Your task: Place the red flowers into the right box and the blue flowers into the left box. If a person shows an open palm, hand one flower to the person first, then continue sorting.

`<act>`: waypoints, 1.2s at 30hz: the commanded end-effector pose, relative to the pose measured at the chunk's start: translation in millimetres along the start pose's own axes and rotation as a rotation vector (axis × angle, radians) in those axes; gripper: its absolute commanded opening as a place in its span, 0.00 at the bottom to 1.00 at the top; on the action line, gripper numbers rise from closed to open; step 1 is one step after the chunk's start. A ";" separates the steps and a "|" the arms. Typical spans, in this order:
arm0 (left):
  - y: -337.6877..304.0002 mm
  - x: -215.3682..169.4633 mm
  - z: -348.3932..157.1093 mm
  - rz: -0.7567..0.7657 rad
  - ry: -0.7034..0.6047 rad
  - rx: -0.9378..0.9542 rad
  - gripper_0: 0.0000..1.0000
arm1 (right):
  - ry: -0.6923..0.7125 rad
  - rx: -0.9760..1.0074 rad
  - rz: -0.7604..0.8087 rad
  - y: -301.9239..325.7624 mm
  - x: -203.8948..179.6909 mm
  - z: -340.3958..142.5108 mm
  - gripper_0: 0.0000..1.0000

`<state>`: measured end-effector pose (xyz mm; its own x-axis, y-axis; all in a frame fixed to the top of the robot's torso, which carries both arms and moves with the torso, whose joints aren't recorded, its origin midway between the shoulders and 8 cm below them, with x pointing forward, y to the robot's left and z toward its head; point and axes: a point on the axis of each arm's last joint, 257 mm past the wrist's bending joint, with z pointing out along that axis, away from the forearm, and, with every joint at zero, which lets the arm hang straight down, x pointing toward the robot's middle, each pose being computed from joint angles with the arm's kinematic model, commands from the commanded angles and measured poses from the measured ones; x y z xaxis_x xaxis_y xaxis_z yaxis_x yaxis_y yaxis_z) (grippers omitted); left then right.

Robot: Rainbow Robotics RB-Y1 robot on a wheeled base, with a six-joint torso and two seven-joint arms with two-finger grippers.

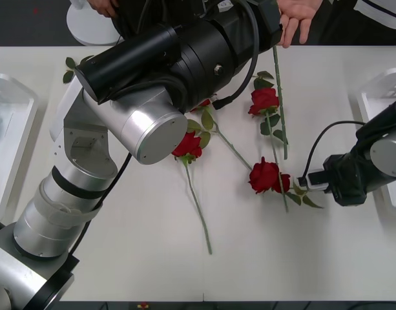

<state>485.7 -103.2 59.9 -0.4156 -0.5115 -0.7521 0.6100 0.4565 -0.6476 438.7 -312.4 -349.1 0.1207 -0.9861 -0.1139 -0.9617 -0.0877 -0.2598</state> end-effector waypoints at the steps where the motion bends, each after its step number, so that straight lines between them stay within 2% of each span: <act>1: -31.9 -2.8 -1.3 0.025 -0.020 0.065 0.00 | -0.099 -0.015 0.090 22.8 -19.9 -0.1 0.00; 8: -31.9 -2.8 -1.3 0.025 -0.020 0.065 0.00 | -0.285 -0.040 0.240 31.4 -78.0 -10.1 0.00; 12: -31.9 -2.8 -1.3 0.025 -0.020 0.065 0.00 | -0.300 0.028 0.222 20.6 -77.6 -23.6 0.00; 15: -31.9 -2.8 -1.3 0.025 -0.020 0.065 0.00 | -0.270 0.112 0.159 4.5 -65.1 -28.7 0.48; 17: -31.9 -2.8 -1.3 0.025 -0.020 0.065 0.00 | -0.261 0.165 0.125 -7.9 -61.5 -33.1 0.71; 19: -31.9 -2.8 -1.3 0.025 -0.020 0.065 0.00 | -0.245 0.204 0.090 -17.4 -56.1 -38.3 0.81; 22: -31.9 -2.8 -1.3 0.025 -0.020 0.065 0.00 | -0.226 0.219 0.065 -19.8 -49.9 -40.8 0.92; 26: -31.9 -2.8 -1.3 0.025 -0.020 0.065 0.00 | -0.226 0.199 0.077 -13.1 -48.9 -39.1 0.99; 36: -31.9 -2.8 -1.3 0.025 -0.020 0.065 0.00 | -0.265 0.145 0.072 9.8 -74.5 -6.7 0.99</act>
<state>485.7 -103.2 59.9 -0.4156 -0.5115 -0.7521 0.6101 0.4565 -0.6476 425.7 -251.1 -323.5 0.1291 -0.9209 -0.3677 -0.9196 0.0275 -0.3918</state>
